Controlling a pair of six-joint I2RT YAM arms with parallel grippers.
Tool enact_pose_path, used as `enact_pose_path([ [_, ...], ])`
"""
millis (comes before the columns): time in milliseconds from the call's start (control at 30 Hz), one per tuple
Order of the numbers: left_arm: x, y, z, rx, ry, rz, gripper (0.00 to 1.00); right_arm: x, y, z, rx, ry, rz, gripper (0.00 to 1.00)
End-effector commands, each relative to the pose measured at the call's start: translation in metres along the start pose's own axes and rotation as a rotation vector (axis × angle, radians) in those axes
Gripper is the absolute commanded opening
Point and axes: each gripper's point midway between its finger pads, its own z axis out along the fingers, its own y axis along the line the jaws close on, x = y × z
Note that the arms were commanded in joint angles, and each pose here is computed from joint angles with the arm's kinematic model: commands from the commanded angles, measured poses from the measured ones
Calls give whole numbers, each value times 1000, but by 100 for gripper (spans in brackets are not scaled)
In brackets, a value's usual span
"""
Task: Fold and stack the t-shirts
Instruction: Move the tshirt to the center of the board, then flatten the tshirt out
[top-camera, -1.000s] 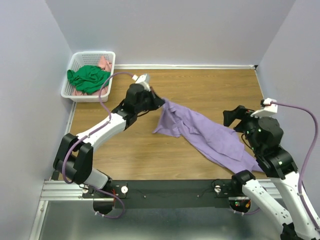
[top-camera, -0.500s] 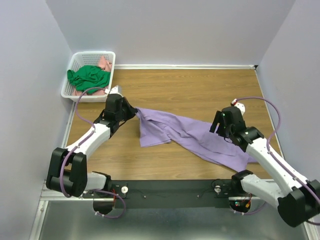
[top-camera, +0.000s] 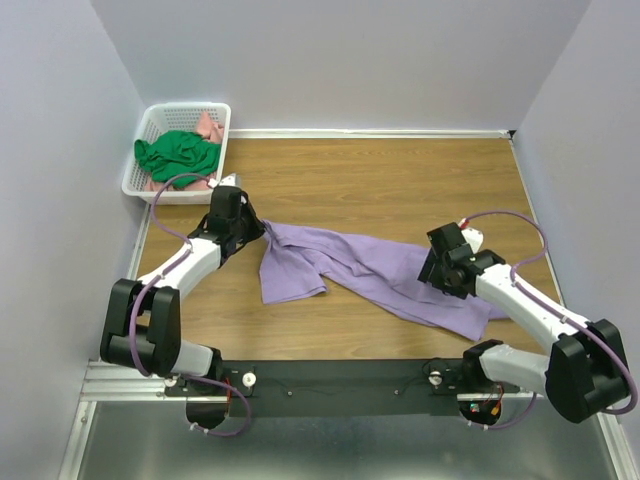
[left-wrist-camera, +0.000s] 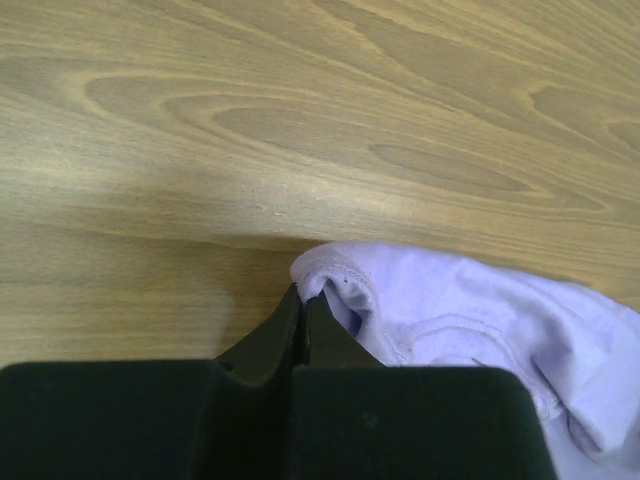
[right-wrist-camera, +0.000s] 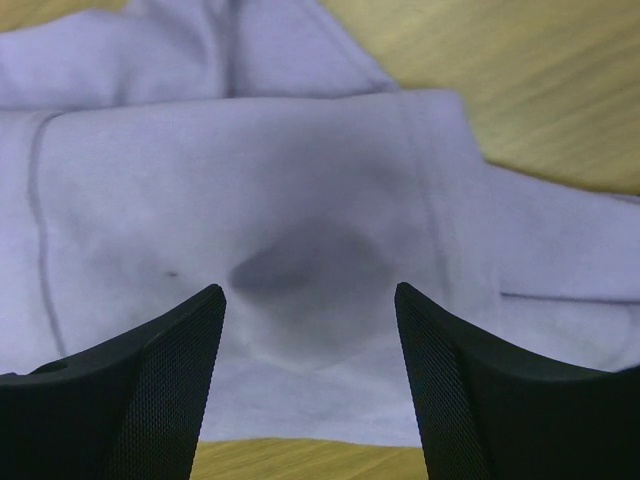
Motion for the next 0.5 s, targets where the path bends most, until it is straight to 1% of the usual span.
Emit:
enact_pose_path([
  [0,-15,-3,1,2,-28,43,0,-12,-36,-7,205,-76,120,78],
  [100,-19,-6,-1,9,-35,60,0,-13,-43,-7,232,-81,201,78],
  [133,-19,-6,-1,7,-34,64,0,-6,-47,-4,243,-59,237,78],
  [300,-20,-8,-4,15,-34,72,0,3,-63,1,280,-46,336,77],
  [400,-18,-8,-2,21,-27,84,0,-4,-69,-3,282,-91,406,75],
  [467,-15,-8,-2,28,-17,90,0,-6,-72,-4,284,-100,434,75],
])
